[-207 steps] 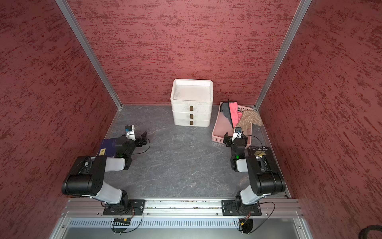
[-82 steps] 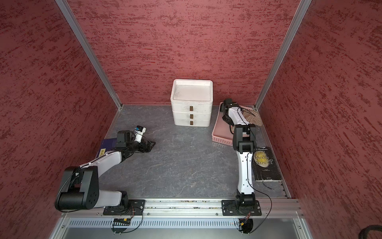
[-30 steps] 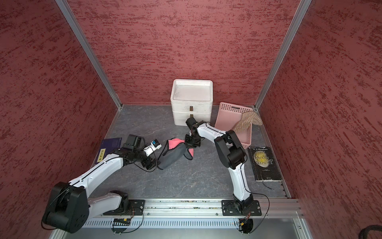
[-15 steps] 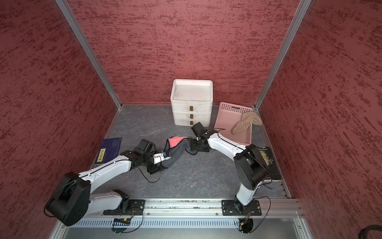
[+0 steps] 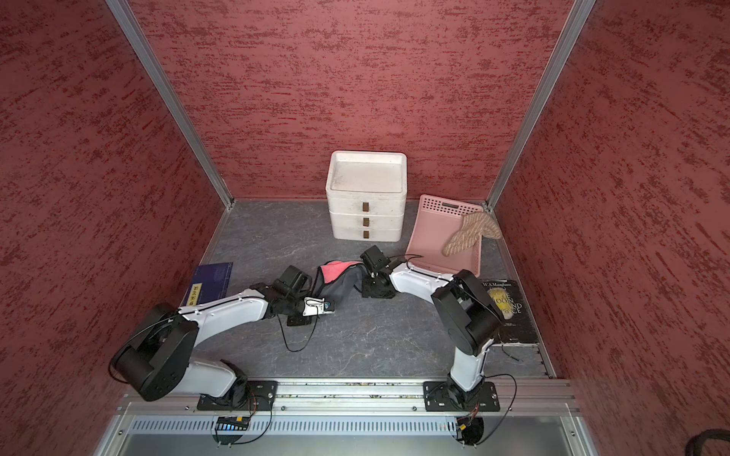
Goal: Fold the square dishcloth
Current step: Flatten out the cleaning item at the center of the board.
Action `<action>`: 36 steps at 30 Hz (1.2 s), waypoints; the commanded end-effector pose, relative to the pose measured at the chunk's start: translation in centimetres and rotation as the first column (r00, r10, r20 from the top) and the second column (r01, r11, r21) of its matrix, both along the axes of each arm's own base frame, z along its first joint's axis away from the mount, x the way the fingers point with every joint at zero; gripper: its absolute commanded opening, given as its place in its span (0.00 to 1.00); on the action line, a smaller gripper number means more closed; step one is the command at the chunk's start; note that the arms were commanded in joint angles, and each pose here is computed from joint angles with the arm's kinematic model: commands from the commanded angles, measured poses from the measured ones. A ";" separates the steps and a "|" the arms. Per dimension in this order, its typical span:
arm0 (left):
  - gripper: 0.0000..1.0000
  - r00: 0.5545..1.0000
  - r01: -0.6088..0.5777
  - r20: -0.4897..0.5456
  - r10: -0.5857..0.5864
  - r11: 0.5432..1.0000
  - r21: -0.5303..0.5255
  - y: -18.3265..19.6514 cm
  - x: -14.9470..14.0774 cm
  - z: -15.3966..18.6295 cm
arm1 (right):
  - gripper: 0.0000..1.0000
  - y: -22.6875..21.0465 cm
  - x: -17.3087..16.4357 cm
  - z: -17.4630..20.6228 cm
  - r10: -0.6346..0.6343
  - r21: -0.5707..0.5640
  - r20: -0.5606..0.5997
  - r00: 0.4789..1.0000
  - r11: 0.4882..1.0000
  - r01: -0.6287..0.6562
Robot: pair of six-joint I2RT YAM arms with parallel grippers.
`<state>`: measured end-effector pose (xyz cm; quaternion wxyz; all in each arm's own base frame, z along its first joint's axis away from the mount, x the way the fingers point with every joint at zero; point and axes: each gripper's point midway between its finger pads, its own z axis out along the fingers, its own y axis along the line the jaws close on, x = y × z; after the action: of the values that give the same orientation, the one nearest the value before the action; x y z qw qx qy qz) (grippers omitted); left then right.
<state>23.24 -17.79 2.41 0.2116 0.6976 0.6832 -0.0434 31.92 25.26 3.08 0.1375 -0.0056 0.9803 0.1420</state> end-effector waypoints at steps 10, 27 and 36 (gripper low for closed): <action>0.00 0.998 -0.042 0.044 0.045 0.997 -0.063 2.7 -3.5 7.6 | 0.00 0.0 -1.7 8.5 0.096 -0.127 0.166 0.981 0.989 -0.076; 0.00 0.987 -0.129 -0.102 0.127 0.992 -0.011 6.2 -5.4 4.6 | 0.30 -1.2 3.8 8.8 0.132 -0.303 -0.022 0.991 0.944 -0.132; 0.45 0.991 -0.078 -0.109 0.083 0.996 0.050 5.7 -6.0 1.3 | 0.73 -3.0 0.7 12.4 0.096 -0.395 0.221 0.971 0.919 -0.001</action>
<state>16.33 -11.82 3.72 0.1436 0.6721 0.7232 -0.0677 33.90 21.86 11.71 0.1739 -0.0778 0.9801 -0.0566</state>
